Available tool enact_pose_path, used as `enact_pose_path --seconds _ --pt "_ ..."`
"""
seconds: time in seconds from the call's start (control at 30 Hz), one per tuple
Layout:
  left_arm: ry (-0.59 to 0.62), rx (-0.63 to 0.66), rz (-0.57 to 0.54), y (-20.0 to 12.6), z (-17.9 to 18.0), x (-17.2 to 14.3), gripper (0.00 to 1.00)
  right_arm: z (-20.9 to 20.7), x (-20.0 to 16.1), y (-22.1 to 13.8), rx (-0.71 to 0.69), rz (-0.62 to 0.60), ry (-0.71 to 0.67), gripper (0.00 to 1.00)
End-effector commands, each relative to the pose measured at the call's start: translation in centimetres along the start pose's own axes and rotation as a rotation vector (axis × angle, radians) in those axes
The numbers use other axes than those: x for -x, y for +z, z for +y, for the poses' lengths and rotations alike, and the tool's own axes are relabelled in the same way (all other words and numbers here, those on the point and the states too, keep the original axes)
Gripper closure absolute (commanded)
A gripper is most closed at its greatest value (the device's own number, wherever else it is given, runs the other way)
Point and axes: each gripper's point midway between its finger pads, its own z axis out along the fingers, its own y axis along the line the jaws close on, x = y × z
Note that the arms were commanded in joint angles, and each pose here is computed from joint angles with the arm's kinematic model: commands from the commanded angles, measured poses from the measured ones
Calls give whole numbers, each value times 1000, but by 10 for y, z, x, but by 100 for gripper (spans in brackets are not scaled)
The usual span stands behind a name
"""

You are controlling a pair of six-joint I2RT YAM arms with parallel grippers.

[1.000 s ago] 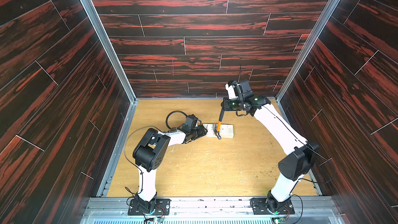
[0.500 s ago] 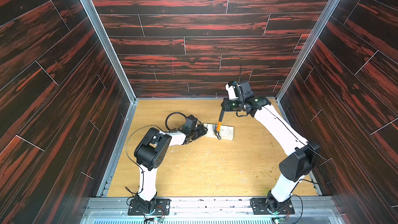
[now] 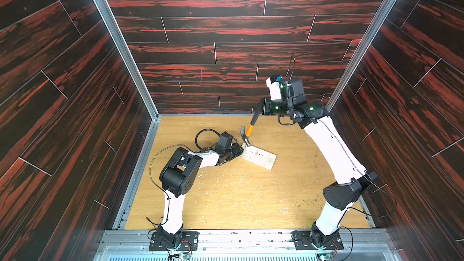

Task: Use a claw hammer to pull out a nail
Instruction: Remove the nail from the mounting plate, then pick up the nail with the hammer.

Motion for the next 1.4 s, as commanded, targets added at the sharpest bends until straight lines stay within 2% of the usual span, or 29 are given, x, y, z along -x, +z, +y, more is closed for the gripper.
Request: enact_pose_path --seconds 0.0,0.1,0.3,0.5,0.57,0.67,0.8,0.97,1.17,1.37 --pt "-33 234 123 4 70 -44 56 2 14 -12 -7 -50 13 100" --pt "-28 172 101 -1 58 -40 56 -9 15 -19 -53 -64 16 100" --pt "19 -80 -19 -33 10 -16 48 -8 17 -39 -34 -101 11 100" --pt "221 -212 -145 -91 -39 5 46 -10 5 -61 -31 -109 10 100" --pt "301 -245 -188 -111 -52 9 41 -8 -1 -70 -14 -108 12 100" --pt "427 -302 -253 -142 -73 11 40 -2 -12 -81 34 -93 18 100" --pt "626 -363 -316 -176 -88 -2 40 16 -28 -94 147 -49 37 100" --pt "858 -492 -319 -204 -95 -39 41 34 -41 -107 263 -1 80 100" --pt "960 -594 -262 -217 -94 -70 44 39 -43 -116 306 0 101 100" --pt "974 -576 -225 -212 -92 -71 46 56 -47 -122 407 36 109 100"
